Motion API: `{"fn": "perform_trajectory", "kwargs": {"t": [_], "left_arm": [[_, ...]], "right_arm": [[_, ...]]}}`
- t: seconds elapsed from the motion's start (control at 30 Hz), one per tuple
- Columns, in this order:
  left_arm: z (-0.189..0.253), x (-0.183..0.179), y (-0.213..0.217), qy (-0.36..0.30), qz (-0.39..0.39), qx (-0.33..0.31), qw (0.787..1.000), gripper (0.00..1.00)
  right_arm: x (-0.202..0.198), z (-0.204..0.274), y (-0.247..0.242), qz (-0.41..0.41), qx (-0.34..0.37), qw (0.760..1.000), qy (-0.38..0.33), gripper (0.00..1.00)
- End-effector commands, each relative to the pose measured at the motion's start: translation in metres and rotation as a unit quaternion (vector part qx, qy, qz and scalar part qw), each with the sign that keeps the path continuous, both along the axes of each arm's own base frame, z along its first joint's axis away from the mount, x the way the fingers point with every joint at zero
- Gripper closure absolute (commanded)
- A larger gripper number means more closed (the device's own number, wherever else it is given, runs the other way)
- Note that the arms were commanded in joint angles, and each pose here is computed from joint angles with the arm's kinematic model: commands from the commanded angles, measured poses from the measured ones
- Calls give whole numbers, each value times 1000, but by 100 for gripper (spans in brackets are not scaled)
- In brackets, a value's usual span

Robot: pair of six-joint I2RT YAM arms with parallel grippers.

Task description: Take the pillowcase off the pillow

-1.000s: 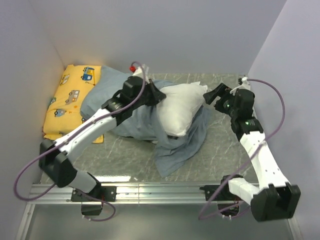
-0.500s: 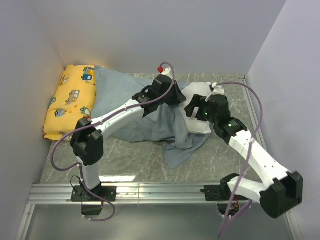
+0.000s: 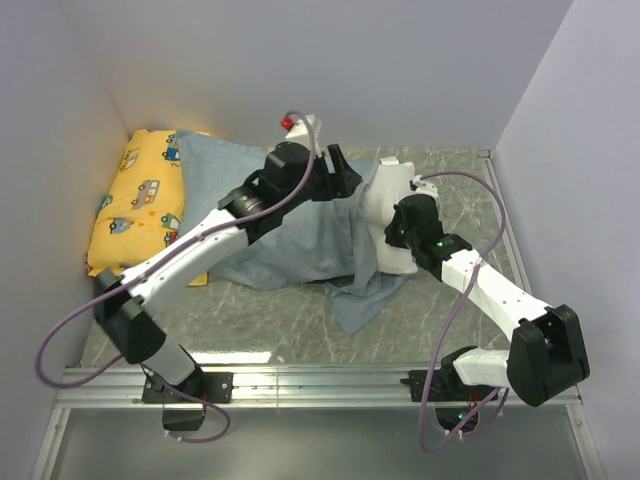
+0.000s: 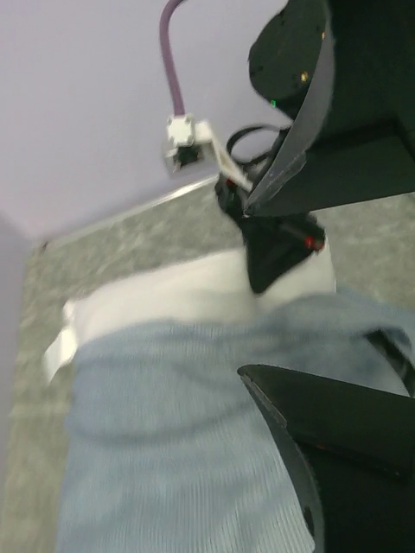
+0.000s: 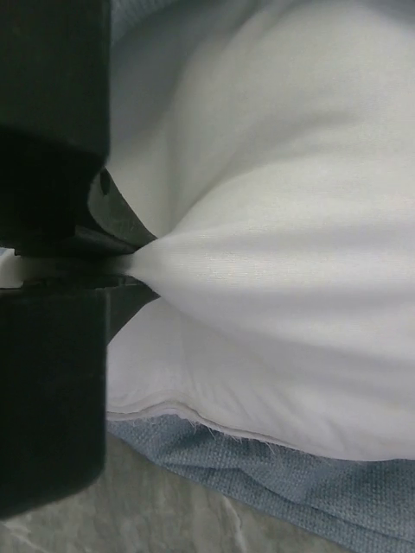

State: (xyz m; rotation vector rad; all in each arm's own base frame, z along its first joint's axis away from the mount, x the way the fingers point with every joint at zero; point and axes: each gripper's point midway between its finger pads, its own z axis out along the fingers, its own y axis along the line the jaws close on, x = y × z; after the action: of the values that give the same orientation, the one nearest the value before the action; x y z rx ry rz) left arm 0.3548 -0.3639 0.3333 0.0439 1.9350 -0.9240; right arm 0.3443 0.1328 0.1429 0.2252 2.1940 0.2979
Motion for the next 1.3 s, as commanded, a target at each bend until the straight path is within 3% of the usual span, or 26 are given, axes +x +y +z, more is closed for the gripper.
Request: {"fn": "perform_trajectory", "kwargs": {"t": [0.0,0.1,0.33,0.43,0.47,0.57,0.8,0.9,0.97,1.17,1.2,1.23,1.27], "left_arm": [[-9,5,63,-23,111,91,989,25],[-38,6,89,-13,145,157,977,23],[-92,30,77,17,144,247,958,23],[-100,40,94,24,189,295,936,45],[-97,44,105,19,214,305,928,69],[-87,55,132,21,244,300,922,100],[-67,84,253,49,361,255,896,100],[-61,86,283,54,383,232,892,100],[-61,85,288,57,383,223,895,100],[-109,77,229,78,286,204,933,100],[-122,71,215,84,269,208,937,99],[-127,71,207,82,261,206,940,100],[-131,69,203,84,256,208,940,100]], "right_arm": [[9,15,-2,-13,5,1000,-23,97],[8,22,-3,-12,7,1000,-28,100],[8,47,-10,-21,-2,999,-46,100],[8,54,-17,-30,-12,998,-51,100],[7,56,-20,-35,-14,998,-53,100],[6,67,-36,-53,-17,997,-61,100],[-2,105,-98,-121,-1,989,-89,100],[-8,124,-114,-148,-8,983,-107,100],[-9,126,-115,-149,-6,983,-111,100],[-3,96,-82,-93,22,992,-86,98],[-5,93,-69,-71,15,994,-85,90],[-6,92,-69,-77,2,993,-86,69],[-9,93,-65,-72,-7,993,-89,58]]}}
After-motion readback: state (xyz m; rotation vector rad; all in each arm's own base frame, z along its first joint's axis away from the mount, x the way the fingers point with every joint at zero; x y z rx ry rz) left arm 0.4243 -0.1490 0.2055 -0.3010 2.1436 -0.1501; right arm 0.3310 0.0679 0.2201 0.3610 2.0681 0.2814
